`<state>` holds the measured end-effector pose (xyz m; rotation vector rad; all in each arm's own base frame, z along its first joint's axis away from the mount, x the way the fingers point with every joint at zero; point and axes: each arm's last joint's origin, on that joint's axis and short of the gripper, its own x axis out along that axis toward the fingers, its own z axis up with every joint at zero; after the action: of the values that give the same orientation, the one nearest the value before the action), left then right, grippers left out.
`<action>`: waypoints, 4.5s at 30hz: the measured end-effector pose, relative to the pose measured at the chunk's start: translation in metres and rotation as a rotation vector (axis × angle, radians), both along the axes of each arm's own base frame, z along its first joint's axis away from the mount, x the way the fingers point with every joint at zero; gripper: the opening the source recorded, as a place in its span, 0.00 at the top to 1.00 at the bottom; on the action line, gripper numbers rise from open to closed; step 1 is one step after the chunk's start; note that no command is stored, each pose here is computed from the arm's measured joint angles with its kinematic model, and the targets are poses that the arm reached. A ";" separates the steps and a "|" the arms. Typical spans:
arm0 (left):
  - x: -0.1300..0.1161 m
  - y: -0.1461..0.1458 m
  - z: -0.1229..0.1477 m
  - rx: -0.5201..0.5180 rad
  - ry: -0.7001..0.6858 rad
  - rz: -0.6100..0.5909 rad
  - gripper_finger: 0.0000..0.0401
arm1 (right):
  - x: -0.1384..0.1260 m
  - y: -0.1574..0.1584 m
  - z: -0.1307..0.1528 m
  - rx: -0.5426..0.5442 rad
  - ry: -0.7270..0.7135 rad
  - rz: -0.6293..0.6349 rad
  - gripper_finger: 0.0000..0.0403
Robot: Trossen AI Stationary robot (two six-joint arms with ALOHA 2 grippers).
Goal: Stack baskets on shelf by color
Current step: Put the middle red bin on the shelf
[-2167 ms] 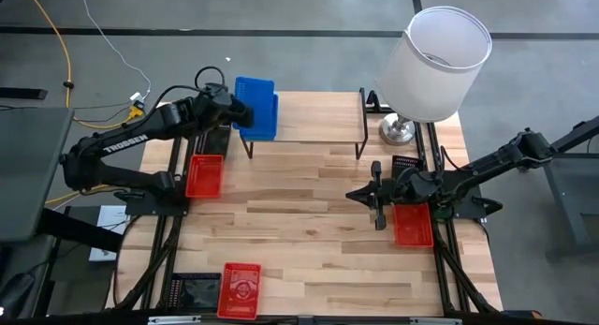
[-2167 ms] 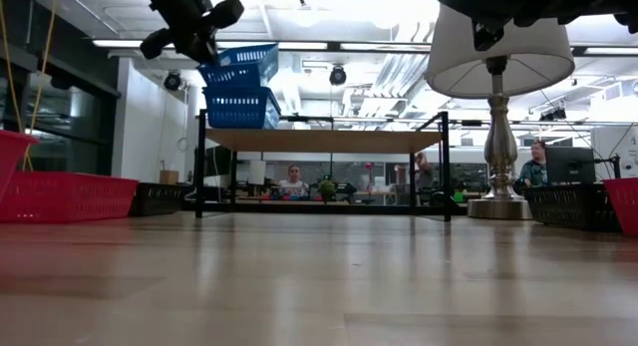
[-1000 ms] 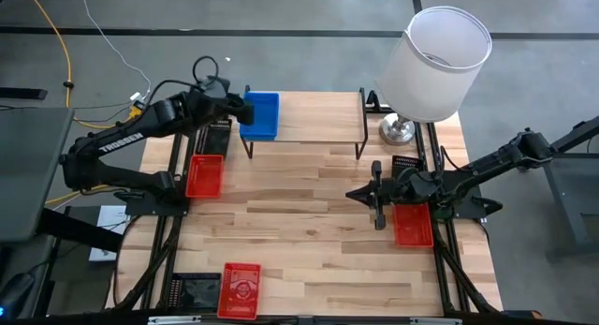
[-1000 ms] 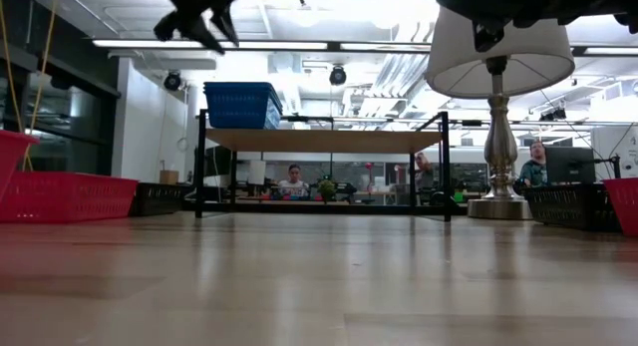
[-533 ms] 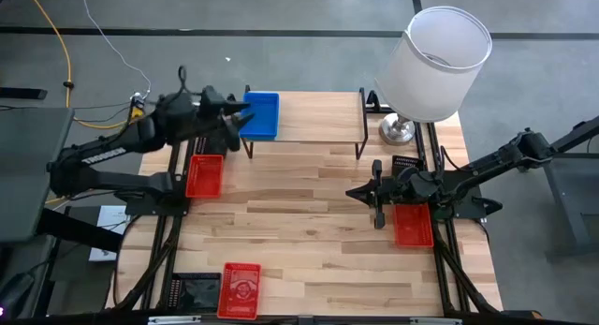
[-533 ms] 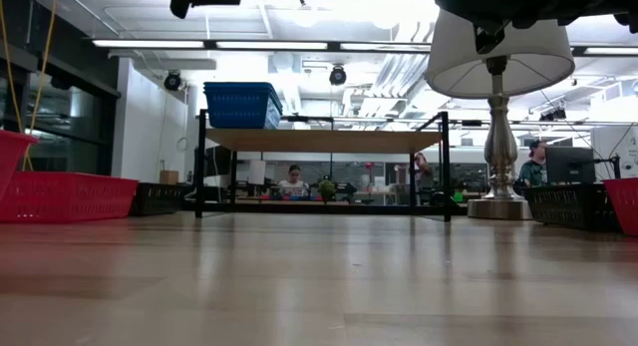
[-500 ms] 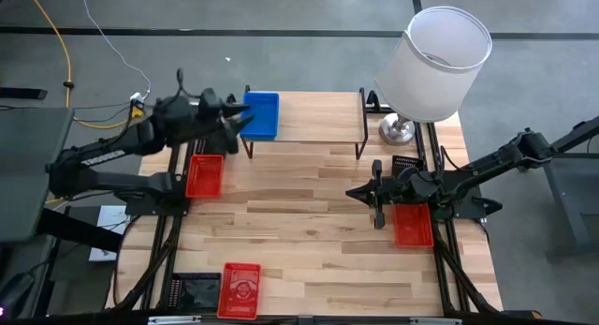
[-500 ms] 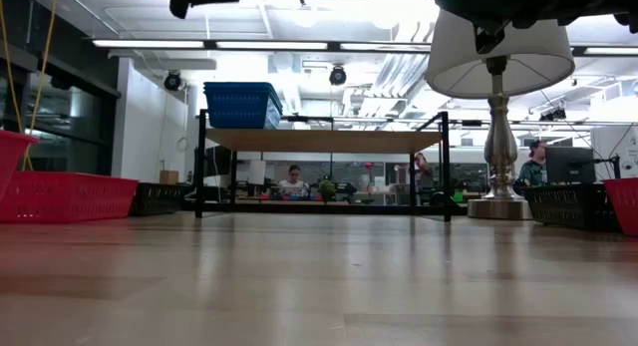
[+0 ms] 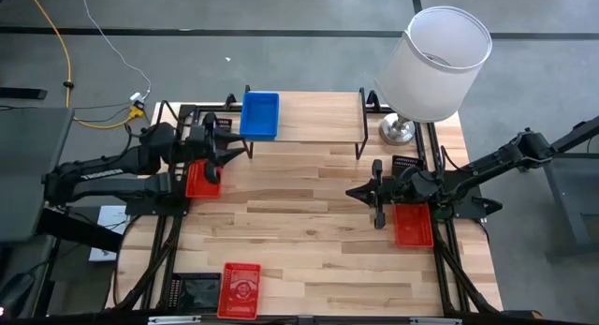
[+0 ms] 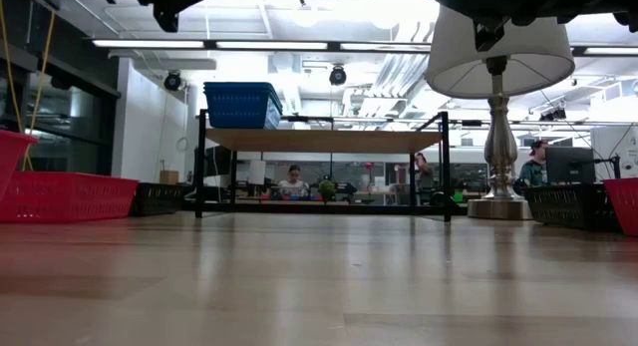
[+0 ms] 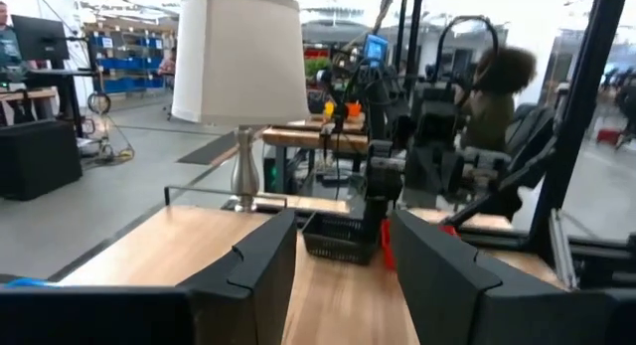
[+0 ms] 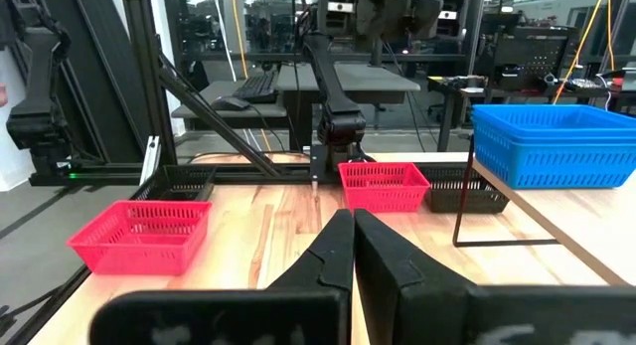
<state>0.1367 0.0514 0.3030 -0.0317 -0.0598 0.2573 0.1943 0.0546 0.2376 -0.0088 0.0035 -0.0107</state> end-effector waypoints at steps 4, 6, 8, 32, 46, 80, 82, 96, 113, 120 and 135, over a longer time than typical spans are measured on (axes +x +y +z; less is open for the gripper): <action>-0.003 -0.001 -0.001 0.011 0.016 0.000 0.61 | 0.000 0.000 0.000 0.000 0.000 0.000 1.00; -0.003 -0.002 -0.001 0.014 0.024 -0.005 0.61 | 0.000 0.000 0.000 0.000 0.000 0.000 1.00; -0.003 -0.002 -0.002 0.019 0.036 -0.016 0.61 | 0.000 0.000 0.000 0.000 0.000 0.000 1.00; 0.010 -0.062 -0.053 -0.030 -0.101 -0.373 0.61 | 0.012 0.007 0.051 0.352 0.621 -0.124 0.61; 0.000 -0.077 -0.108 -0.148 -0.060 -0.135 0.61 | -0.019 0.054 -0.003 0.814 1.377 -0.802 0.57; 0.000 -0.077 -0.108 -0.135 -0.057 -0.133 0.61 | 0.010 0.074 -0.085 0.632 1.289 -1.320 0.73; 0.000 -0.077 -0.108 -0.134 -0.057 -0.133 0.61 | 0.010 0.074 -0.084 0.635 1.296 -1.316 0.81; 0.000 -0.077 -0.108 -0.134 -0.057 -0.133 0.61 | 0.073 0.122 0.014 0.273 1.307 -0.349 0.99; 0.000 -0.078 -0.108 -0.134 -0.057 -0.145 0.61 | 0.149 -0.042 0.117 -1.155 1.128 0.310 1.00; 0.000 -0.081 -0.108 -0.154 -0.060 -0.256 0.61 | 0.146 -0.113 0.119 -1.181 1.141 0.425 1.00; -0.002 -0.083 -0.092 -0.007 -0.205 -0.348 0.61 | 0.171 -0.157 0.079 -1.228 1.134 0.597 1.00</action>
<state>0.1343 -0.0319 0.2111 -0.0745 -0.2551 -0.0947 0.3655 -0.1022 0.3168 -1.2422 1.1277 0.5926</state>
